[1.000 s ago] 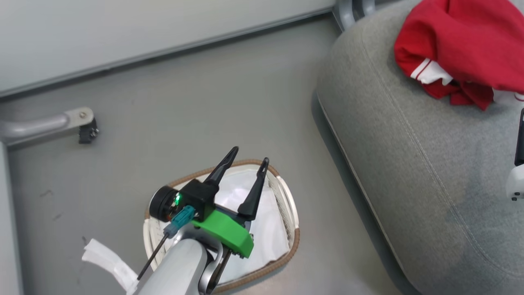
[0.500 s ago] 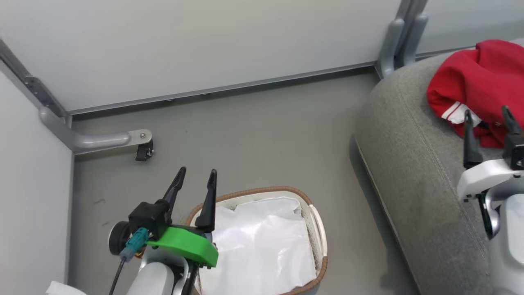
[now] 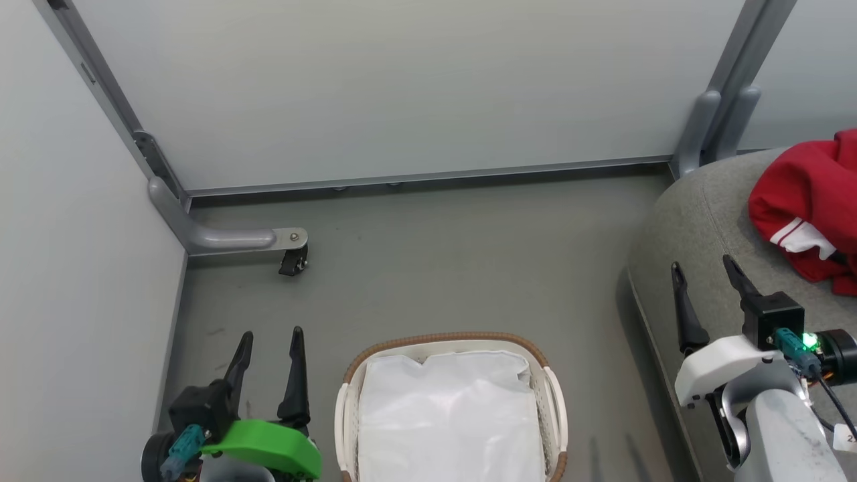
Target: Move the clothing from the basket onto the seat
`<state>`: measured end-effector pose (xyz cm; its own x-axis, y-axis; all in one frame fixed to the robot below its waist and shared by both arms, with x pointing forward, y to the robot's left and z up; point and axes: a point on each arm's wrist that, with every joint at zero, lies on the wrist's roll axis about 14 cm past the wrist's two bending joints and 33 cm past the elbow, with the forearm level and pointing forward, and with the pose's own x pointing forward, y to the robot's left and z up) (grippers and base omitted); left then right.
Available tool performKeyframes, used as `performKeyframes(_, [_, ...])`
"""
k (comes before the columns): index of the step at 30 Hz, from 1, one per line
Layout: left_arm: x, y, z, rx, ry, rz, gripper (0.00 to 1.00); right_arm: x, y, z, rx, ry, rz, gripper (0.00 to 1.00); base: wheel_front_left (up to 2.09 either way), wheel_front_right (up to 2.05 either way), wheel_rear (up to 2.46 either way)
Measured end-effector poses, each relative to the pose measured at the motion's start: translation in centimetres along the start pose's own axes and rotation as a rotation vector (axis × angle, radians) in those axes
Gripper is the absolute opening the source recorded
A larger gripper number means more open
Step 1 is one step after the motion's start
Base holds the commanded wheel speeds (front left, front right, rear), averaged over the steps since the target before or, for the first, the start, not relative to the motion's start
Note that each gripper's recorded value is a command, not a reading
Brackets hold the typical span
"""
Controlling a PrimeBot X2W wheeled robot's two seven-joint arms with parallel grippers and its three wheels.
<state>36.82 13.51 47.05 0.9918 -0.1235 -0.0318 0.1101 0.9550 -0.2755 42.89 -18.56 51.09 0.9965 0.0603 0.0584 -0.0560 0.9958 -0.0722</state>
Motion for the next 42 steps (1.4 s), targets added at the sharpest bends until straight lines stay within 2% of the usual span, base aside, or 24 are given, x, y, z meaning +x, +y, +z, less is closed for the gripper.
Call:
performKeyframes(7, [-2.0,1.9,-0.2,-0.017,0.000,0.070,1.00,-1.7,1.7,-0.5,0.075,0.009,0.032,1.00,0.00,0.00,0.00])
performKeyframes(14, [-2.7,2.1,-0.5,-0.028,0.004,0.082,1.00,-3.0,2.9,-0.9,0.125,0.018,0.058,1.00,0.00,0.00,0.00])
performKeyframes(34, [-2.8,2.2,-1.1,-0.030,0.024,0.095,1.00,-3.4,3.2,-1.5,0.133,0.036,0.067,1.00,0.00,0.00,0.00])
performKeyframes(35, [-2.8,2.3,-1.2,-0.030,0.027,0.096,0.00,-3.4,3.2,-1.5,0.135,0.037,0.066,0.00,0.00,0.00,0.00])
performKeyframes(42, [-3.3,2.9,-2.7,-0.071,0.081,0.123,0.00,-4.5,3.2,-4.0,0.191,0.124,0.043,0.00,0.00,0.00,0.00])
